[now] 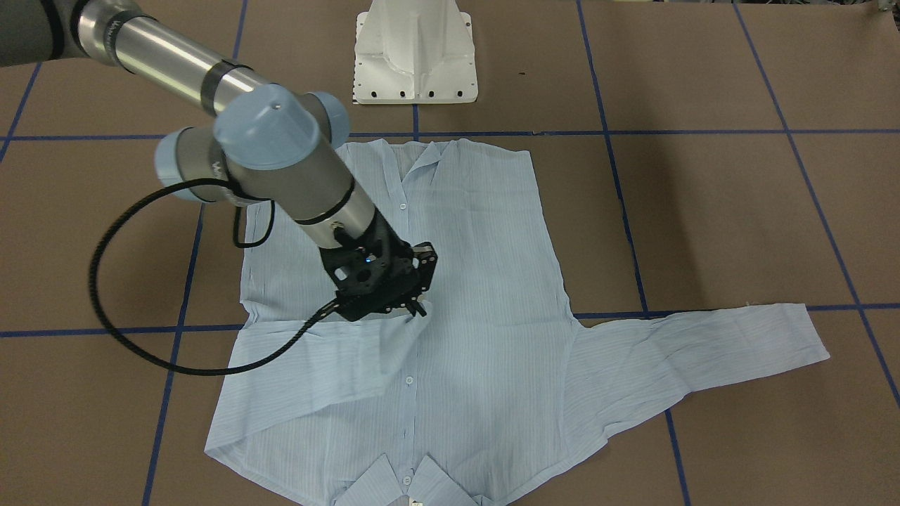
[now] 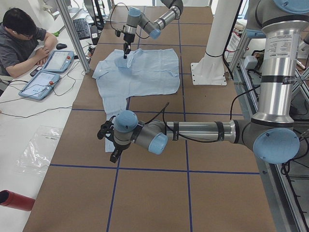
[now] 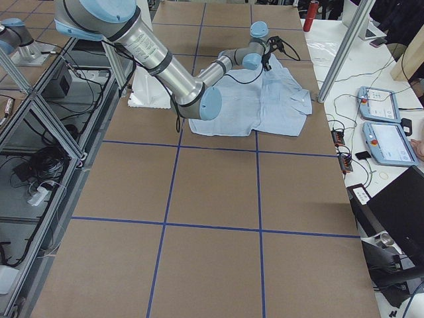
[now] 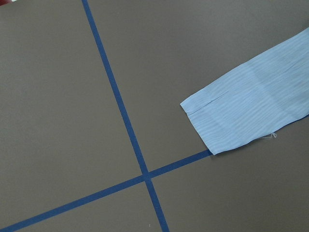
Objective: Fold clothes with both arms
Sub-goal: 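Carry the grasped sleeve across the shirt front toward the collar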
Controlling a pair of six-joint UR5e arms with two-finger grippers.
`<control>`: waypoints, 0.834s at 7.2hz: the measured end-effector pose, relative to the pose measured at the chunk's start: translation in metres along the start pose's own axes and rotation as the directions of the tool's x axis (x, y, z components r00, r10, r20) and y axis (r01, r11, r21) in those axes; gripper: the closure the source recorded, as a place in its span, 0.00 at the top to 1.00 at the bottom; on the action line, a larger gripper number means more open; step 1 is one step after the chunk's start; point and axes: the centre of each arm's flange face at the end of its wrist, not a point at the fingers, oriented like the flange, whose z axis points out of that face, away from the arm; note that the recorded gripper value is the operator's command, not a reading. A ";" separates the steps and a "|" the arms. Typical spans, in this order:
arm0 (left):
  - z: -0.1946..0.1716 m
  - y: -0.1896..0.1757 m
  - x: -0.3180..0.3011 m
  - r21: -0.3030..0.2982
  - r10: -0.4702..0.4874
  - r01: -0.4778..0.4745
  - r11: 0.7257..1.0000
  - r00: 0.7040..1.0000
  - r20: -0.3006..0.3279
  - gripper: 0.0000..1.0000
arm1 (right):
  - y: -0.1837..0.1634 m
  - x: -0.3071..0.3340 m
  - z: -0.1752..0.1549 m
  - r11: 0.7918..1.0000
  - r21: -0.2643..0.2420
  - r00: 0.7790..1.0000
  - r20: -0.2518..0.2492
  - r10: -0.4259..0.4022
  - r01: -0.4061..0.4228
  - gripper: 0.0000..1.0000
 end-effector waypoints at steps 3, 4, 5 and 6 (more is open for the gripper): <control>-0.001 -0.002 0.001 0.004 -0.001 0.001 1.000 1.000 0.000 1.00 | 0.023 -0.026 0.059 0.998 -0.057 0.998 -0.066 -0.008 0.004 0.89; -0.001 -0.002 0.001 0.004 -0.001 0.001 1.000 1.000 0.000 1.00 | 0.017 -0.046 0.070 0.998 -0.066 0.997 -0.079 -0.012 0.006 0.99; -0.001 -0.002 0.001 0.003 -0.001 0.001 1.000 1.000 0.000 1.00 | 0.013 -0.072 0.072 0.999 -0.048 0.996 -0.085 -0.023 0.019 0.99; -0.001 -0.003 0.001 0.002 -0.001 0.001 1.000 1.000 0.001 1.00 | 0.016 -0.095 0.075 0.999 -0.017 0.994 -0.104 -0.040 0.039 0.99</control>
